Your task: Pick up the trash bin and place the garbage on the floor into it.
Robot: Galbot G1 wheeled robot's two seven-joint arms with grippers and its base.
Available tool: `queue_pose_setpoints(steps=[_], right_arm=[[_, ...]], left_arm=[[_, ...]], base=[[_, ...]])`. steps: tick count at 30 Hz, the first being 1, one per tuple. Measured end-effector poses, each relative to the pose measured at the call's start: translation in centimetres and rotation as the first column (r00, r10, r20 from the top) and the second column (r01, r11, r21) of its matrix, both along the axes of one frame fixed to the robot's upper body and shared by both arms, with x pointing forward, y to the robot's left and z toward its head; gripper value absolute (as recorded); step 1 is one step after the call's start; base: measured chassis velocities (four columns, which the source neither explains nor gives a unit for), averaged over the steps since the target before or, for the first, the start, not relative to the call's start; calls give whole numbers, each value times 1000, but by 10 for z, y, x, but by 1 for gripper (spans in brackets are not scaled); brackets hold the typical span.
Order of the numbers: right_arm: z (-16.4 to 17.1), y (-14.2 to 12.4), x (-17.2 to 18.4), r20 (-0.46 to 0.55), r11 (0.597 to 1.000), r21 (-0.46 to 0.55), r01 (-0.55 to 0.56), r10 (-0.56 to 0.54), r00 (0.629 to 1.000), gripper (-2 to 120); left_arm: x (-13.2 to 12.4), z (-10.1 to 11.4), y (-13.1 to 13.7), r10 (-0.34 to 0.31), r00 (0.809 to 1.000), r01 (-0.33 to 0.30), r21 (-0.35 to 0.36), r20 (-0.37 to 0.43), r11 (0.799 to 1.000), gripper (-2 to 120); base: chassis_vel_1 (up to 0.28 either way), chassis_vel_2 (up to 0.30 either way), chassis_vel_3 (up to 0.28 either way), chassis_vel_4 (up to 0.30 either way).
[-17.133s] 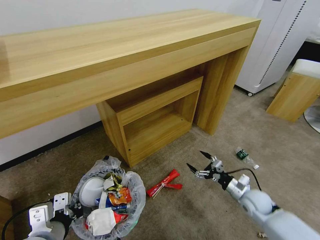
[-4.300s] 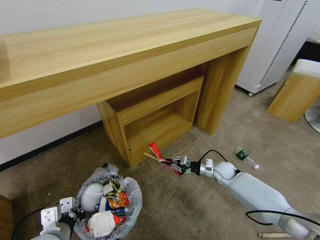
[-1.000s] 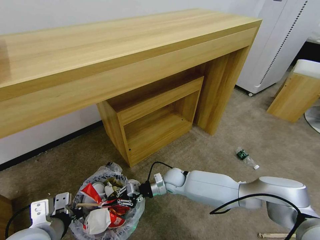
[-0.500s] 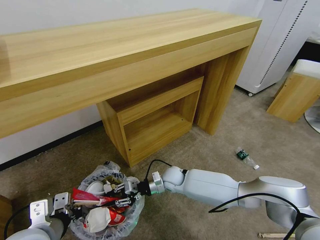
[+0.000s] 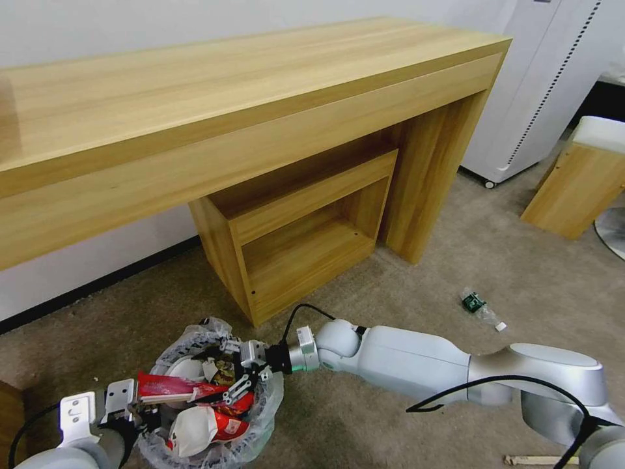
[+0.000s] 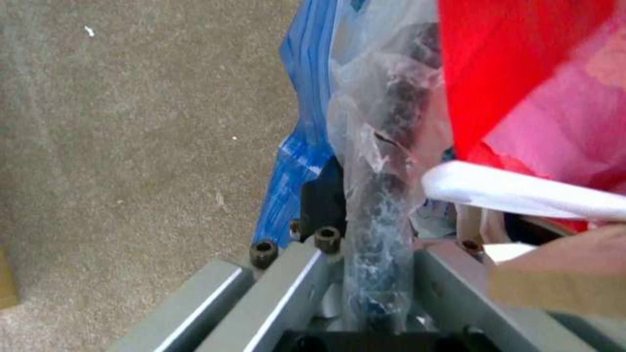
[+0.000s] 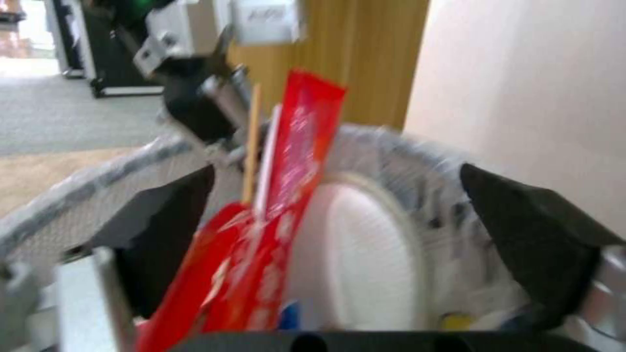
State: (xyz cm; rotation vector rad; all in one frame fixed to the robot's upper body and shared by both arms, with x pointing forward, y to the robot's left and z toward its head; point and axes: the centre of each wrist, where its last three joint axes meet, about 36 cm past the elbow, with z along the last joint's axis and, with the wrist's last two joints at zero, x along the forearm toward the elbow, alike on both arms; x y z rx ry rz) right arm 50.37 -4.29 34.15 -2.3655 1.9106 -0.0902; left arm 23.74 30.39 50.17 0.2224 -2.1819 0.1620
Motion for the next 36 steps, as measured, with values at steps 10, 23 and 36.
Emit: queue_pose_setpoints(steps=[10, 23, 36], right_arm=[[45, -27, 30, 4, 987, 117, 112, -113, 994, 100], [19, -180, 18, 48, 917, 48, 396, -399, 916, 100], [-23, -311, -53, 73, 727, 15, 686, -685, 725, 100]], left_arm=[[0, 0, 1, -5, 1000, 5, -3, -8, 1000, 0], [-1, 16, 0, -5, 1000, 6, -23, 19, 1000, 0], [-4, 25, -6, -20, 999, 22, -48, 46, 999, 0]], base=[[0, 0, 0, 0], [0, 0, 0, 0], [0, 0, 0, 0]])
